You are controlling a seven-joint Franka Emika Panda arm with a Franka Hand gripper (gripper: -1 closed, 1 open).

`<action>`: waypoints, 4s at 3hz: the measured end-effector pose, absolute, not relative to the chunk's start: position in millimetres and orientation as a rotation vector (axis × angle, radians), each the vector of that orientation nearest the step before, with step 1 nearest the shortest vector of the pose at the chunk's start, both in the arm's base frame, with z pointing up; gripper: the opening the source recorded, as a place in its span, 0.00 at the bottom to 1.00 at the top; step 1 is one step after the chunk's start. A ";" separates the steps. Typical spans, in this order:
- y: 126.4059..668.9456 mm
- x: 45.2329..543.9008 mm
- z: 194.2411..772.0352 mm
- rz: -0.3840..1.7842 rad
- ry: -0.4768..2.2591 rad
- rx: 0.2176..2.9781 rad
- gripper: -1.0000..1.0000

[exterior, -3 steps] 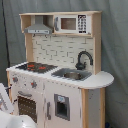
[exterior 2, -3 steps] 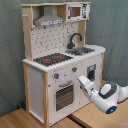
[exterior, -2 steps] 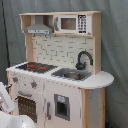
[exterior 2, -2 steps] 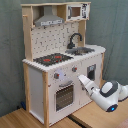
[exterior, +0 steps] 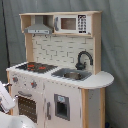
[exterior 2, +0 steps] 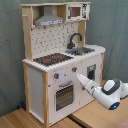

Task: Play with the kitchen

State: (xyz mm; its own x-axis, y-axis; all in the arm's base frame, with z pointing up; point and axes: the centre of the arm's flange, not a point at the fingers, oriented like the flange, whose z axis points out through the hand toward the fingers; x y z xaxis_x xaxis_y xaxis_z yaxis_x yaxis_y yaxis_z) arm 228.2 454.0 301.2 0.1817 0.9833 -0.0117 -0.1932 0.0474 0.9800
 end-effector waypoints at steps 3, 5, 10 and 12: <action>446.8 210.7 308.3 0.926 1.166 0.932 1.00; 429.0 197.9 307.1 0.792 1.279 0.821 1.00; 356.6 225.0 361.2 0.594 1.405 0.733 1.00; 329.1 241.4 362.0 0.557 1.489 0.699 1.00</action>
State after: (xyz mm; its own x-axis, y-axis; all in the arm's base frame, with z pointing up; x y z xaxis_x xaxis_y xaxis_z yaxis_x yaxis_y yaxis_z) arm 241.4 329.1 362.0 0.0236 0.7184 -0.6953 0.0860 0.6914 0.7173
